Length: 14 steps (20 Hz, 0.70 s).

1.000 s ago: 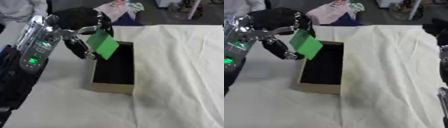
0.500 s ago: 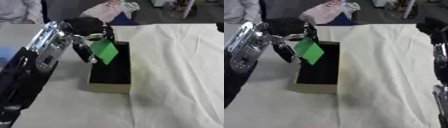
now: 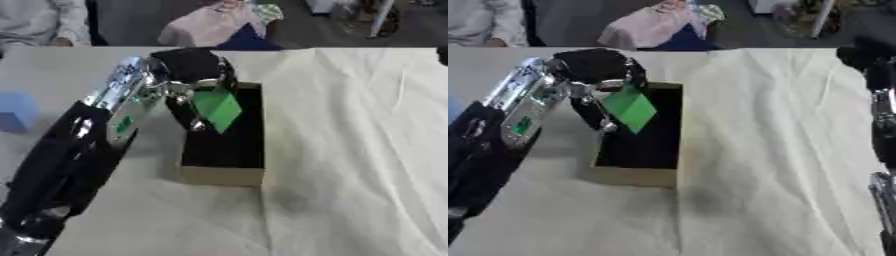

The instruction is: Pick up objects on the table and place them in the box.

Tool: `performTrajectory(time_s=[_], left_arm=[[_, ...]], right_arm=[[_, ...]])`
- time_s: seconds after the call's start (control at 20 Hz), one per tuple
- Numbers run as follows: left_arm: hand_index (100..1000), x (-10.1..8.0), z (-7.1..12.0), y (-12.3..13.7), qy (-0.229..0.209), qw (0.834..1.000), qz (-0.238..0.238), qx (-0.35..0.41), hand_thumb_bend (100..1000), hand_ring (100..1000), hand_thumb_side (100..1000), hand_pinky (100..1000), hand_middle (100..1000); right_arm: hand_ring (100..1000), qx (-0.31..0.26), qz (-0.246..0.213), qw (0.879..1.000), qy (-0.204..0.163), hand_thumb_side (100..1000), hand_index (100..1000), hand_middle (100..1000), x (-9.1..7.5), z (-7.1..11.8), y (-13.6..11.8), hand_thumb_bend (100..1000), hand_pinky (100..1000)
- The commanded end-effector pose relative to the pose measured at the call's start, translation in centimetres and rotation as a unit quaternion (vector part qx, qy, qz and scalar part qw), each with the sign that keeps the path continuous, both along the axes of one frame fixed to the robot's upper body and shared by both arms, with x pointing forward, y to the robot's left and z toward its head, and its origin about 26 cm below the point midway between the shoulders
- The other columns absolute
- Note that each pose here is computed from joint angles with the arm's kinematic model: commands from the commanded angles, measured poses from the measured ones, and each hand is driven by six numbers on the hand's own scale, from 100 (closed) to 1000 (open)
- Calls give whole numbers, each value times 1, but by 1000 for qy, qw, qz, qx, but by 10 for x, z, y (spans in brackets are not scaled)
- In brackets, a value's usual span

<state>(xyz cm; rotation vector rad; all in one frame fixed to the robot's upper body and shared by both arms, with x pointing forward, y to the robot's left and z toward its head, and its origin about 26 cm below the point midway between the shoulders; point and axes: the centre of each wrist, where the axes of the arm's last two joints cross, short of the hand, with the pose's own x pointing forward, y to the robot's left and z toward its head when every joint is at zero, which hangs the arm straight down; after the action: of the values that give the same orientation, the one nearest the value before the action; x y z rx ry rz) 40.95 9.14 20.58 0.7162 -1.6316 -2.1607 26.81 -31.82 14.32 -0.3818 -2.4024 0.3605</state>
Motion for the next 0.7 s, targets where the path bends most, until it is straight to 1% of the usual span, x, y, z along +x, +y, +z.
performTrajectory(time_s=[0.05, 0.3, 0.5, 0.55, 0.7], left_arm=[[682, 1, 4, -5, -11, 1000, 1, -9, 154, 587, 125, 517, 561], [688, 2, -4, -12, -6, 1000, 2, -13, 169, 589, 153, 520, 564], [699, 2, -12, -15, 2, 1000, -3, 0, 214, 600, 174, 536, 577], [711, 2, -14, -16, 4, 1000, -4, 7, 244, 613, 196, 554, 591], [749, 3, -19, -17, 15, 999, -8, 30, 289, 654, 221, 602, 632]], right_arm=[[795, -5, 6, 1000, -11, 880, 837, 663, 0, 7, 1, 100, 832], [796, -4, 7, 1000, -9, 882, 837, 662, 0, 7, 2, 100, 832], [796, -3, 7, 1000, -8, 882, 837, 662, 0, 7, 2, 100, 832], [796, -3, 7, 1000, -8, 882, 837, 662, 0, 7, 2, 100, 832], [796, -2, 7, 1000, -8, 882, 837, 662, 0, 7, 2, 100, 832]])
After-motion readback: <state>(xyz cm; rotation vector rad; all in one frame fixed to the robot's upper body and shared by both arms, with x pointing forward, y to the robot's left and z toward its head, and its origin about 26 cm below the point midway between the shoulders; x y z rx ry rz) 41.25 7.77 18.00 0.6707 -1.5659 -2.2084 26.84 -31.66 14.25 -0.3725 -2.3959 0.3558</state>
